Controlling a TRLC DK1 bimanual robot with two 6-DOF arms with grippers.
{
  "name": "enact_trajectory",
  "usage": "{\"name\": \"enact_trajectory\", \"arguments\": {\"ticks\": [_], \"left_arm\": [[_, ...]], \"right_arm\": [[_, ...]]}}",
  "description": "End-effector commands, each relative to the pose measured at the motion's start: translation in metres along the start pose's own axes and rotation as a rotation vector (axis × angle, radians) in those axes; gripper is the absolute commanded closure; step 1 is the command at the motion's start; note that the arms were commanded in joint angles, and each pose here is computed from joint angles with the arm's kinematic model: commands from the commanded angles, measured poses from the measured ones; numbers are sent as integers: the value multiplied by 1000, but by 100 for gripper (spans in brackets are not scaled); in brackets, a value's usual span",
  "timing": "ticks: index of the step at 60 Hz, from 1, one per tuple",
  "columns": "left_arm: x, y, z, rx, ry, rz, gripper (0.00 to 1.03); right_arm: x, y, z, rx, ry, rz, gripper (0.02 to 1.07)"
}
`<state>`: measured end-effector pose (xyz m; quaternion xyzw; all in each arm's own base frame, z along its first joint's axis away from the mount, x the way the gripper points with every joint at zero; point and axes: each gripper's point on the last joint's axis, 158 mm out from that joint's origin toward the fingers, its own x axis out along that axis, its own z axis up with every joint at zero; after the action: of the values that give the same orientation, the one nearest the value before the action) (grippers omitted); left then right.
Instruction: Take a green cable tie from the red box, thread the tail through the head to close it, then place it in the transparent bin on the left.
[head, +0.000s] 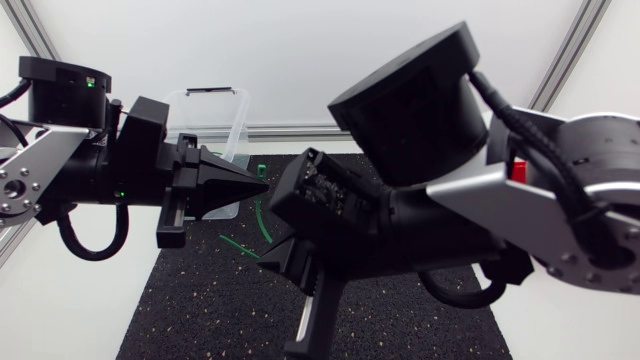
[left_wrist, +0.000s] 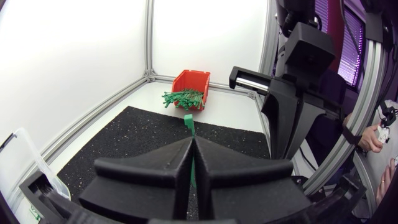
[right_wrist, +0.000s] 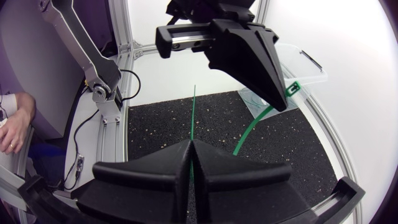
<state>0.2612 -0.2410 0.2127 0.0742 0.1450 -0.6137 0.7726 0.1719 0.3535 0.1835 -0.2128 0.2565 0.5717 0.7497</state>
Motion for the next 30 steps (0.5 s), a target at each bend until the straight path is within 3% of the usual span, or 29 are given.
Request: {"name": "enact_trajectory", "arguments": {"ticks": [1, 30], "left_arm": [[-4, 2, -4, -7, -10, 20, 100], [-7, 25, 17, 83, -76, 135, 100]], "right_arm": [[0, -10, 0, 43, 13, 3, 102], [-25, -33, 9, 226, -1, 179, 102]]}}
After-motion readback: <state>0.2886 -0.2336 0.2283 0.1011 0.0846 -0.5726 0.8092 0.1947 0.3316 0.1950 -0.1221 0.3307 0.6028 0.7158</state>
